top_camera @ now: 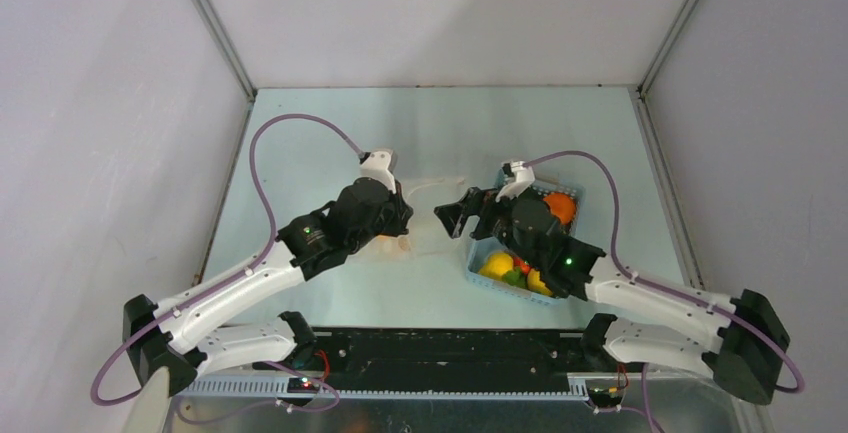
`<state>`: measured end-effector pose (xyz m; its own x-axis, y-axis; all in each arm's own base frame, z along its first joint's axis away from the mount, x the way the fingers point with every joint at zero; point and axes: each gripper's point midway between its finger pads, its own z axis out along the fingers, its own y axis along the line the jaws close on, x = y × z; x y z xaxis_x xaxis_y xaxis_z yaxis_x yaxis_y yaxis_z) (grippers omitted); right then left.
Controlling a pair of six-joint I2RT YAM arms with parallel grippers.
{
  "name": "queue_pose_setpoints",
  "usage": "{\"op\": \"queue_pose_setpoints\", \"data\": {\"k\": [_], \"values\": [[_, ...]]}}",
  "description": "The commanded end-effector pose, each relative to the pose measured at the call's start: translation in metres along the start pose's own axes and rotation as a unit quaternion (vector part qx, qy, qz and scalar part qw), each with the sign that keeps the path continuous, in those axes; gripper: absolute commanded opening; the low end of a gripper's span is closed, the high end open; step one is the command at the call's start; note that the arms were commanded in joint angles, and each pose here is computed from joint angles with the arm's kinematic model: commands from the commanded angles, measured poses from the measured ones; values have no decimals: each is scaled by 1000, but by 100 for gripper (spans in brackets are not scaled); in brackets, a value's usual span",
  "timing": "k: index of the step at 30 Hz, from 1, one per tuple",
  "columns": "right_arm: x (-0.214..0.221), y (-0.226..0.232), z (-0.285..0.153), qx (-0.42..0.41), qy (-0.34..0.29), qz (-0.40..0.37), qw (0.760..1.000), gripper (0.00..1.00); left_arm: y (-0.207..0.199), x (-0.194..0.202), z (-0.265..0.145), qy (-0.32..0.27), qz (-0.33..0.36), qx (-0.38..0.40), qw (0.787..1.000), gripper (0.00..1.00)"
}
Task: Place the food in the zip-top bag and seal the zipper
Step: Place the fake fruit in the zipper food storage bag, then pick up the fake fruit from the bin.
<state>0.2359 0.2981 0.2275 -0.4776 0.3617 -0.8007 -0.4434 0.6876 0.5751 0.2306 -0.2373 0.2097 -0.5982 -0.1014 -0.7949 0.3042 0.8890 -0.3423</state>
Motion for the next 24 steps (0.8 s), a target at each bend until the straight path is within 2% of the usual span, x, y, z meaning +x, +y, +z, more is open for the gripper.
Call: {"op": "queue_pose_setpoints", "data": {"k": [1,8,12,19,24], "values": [[-13,-13,-20,28,-8,-31,999,99,0,-27,-3,-49,-16,-14,999,0],[-18,-75,-66,147,8,0,989,99,12,-35,-3,-69,-10,-46,996,0],[1,-106,-90,199,62,-2,978,100,14,-37,-2,-71,-3,-54,996,0],[49,-106,-97,157,198,-25,967,96,15,-34,3,-64,5,-57,996,0],[64,-112,-81,163,244,-42,955,87,14,-32,5,-54,12,-56,997,0]]}}
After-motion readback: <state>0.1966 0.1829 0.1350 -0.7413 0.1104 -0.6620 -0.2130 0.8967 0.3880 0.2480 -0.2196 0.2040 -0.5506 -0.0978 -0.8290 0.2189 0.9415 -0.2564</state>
